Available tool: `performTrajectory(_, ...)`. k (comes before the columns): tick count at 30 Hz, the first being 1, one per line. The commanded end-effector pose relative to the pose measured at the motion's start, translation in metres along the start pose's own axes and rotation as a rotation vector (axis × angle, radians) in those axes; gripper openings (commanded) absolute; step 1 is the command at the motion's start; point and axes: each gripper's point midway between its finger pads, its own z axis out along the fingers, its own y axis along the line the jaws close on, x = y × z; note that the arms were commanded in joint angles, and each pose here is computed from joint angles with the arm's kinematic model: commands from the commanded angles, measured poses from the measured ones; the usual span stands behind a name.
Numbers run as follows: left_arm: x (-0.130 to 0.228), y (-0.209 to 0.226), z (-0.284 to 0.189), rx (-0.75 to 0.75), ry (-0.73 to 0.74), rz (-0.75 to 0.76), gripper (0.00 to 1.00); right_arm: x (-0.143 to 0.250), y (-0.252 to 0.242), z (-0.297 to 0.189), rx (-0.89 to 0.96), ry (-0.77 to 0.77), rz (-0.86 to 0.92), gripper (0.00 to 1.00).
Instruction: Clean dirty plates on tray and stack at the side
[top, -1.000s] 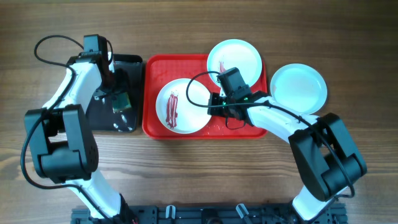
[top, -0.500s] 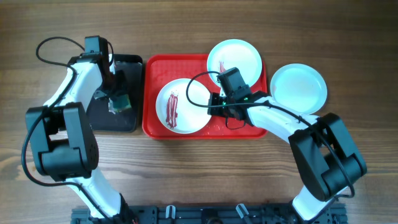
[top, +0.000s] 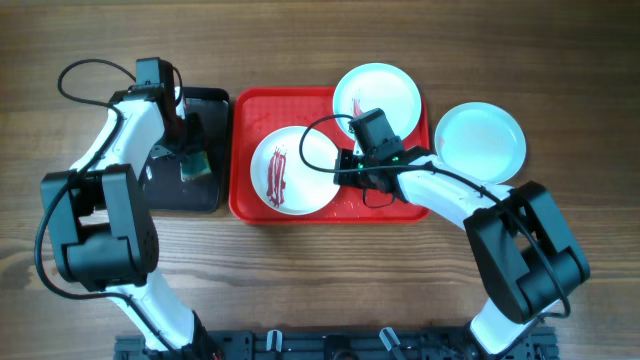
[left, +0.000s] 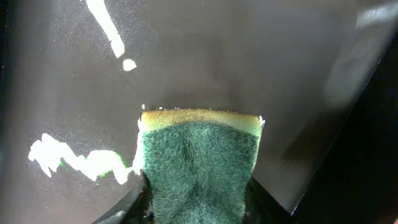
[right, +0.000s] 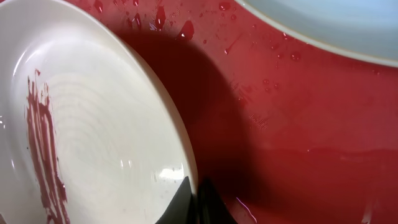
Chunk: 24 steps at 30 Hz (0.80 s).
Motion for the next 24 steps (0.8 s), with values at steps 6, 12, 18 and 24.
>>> performTrajectory(6,0.0,-0.014,0.003,0.058,0.015,0.011,0.49,0.001,0.002,0.005,-0.012,0.014,-0.014,0.04)
performTrajectory(12,0.0,-0.016,0.004,0.059,0.013,0.014,0.49,0.001,0.002,0.005,-0.012,0.014,-0.014,0.04)
performTrajectory(18,0.007,-0.014,0.015,0.058,0.01,0.015,0.43,0.001,0.002,0.005,-0.011,0.015,-0.015,0.04)
performTrajectory(24,0.008,-0.014,0.016,0.058,0.011,0.014,0.19,0.002,0.002,0.005,-0.011,0.016,-0.02,0.04)
